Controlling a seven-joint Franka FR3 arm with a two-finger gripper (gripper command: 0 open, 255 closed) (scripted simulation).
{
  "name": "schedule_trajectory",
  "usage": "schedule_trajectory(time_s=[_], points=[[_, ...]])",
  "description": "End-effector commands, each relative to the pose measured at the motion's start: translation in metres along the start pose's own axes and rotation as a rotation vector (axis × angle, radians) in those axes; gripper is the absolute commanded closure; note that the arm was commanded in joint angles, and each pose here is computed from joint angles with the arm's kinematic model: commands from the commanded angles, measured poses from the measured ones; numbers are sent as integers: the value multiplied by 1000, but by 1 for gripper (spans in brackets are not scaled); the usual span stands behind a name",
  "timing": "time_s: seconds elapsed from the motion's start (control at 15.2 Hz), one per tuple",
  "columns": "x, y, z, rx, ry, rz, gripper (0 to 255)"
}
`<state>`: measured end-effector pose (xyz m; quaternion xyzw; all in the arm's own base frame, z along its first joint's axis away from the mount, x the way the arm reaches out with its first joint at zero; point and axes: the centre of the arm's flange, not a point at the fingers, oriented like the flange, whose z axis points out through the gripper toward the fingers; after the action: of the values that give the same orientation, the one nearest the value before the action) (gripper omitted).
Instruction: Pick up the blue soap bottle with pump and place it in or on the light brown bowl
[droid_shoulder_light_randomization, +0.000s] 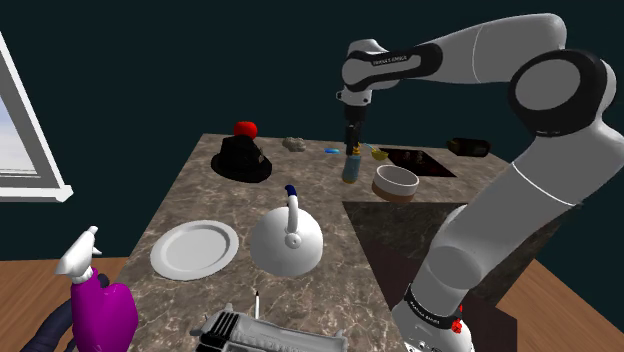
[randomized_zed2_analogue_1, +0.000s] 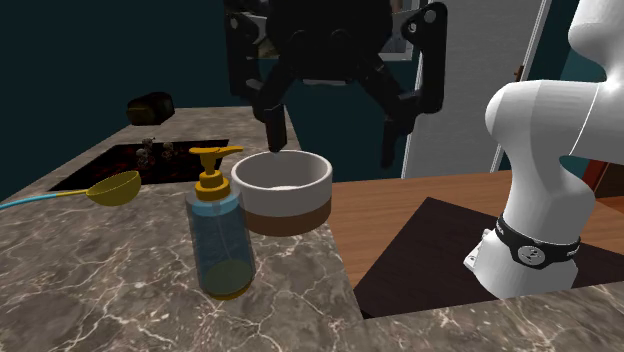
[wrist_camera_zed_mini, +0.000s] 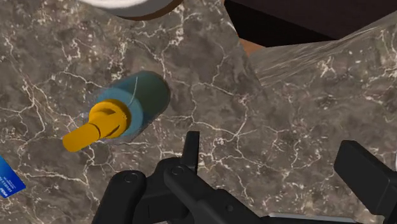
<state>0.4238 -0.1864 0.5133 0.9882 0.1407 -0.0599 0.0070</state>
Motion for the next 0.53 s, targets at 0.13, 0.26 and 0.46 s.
schedule_trajectory(time_s=[0.13,0.26,0.46], points=[[19,45,16,-32,-46,-37,0],[29,67,24,-48,-68,-55,0],[45,99,36,-71,-101,-82,0]])
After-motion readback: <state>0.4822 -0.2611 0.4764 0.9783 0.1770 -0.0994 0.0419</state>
